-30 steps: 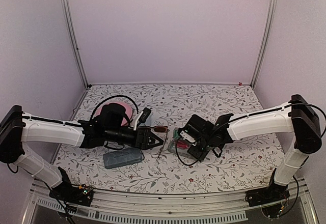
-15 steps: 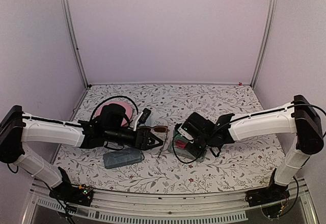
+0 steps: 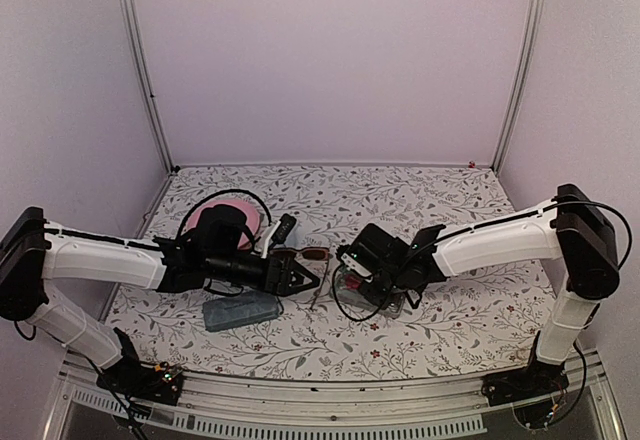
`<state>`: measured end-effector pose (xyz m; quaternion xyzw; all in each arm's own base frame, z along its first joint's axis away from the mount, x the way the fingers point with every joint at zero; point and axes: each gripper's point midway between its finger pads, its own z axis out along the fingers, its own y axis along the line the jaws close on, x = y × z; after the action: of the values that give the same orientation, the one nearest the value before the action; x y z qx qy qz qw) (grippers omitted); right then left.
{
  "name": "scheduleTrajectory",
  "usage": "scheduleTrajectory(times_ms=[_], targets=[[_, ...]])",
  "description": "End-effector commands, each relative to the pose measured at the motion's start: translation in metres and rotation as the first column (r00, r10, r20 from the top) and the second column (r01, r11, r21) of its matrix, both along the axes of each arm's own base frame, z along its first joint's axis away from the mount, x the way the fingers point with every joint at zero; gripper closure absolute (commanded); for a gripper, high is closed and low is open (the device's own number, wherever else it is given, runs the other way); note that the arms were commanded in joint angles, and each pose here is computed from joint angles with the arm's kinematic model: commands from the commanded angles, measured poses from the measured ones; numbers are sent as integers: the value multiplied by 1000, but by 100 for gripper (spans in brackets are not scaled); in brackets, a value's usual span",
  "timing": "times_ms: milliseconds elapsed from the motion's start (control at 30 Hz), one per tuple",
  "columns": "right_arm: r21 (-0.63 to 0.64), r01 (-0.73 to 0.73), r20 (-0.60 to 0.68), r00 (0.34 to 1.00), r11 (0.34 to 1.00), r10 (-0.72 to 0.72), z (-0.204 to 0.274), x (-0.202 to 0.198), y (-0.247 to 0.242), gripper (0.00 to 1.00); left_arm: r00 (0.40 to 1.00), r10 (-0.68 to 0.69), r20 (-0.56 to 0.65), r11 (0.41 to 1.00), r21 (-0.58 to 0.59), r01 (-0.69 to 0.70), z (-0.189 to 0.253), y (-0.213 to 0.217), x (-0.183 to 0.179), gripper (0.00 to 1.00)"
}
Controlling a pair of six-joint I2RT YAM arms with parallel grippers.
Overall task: Organize the sunglasses
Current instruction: Adjust the sunglasses in the sunglasses case.
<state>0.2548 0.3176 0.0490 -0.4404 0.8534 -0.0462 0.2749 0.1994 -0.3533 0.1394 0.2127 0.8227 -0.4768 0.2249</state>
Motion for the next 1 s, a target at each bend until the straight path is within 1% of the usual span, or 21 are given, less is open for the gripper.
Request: scheduleTrajectory(times_ms=[0,267,500,967], targets=[[-31,7,32,999,1000,-6,-1,7,3,56,1000,4,7,1000,-7,-4,-2,1,4,26],[-38,6,27,1000,999,-5,-3,6,2,67,1000,3,3,1000,-4,-3,-4,1,3,26],[-18,4,28,1000,1000,-4,3,5,4,73,1000,1,2,1000,-5,-1,-4,0,3,26],[-25,-2,7,1000,1000,3,4,-9,5,75,1000,-5,1,1000,-8,5,-4,-1,3,27]])
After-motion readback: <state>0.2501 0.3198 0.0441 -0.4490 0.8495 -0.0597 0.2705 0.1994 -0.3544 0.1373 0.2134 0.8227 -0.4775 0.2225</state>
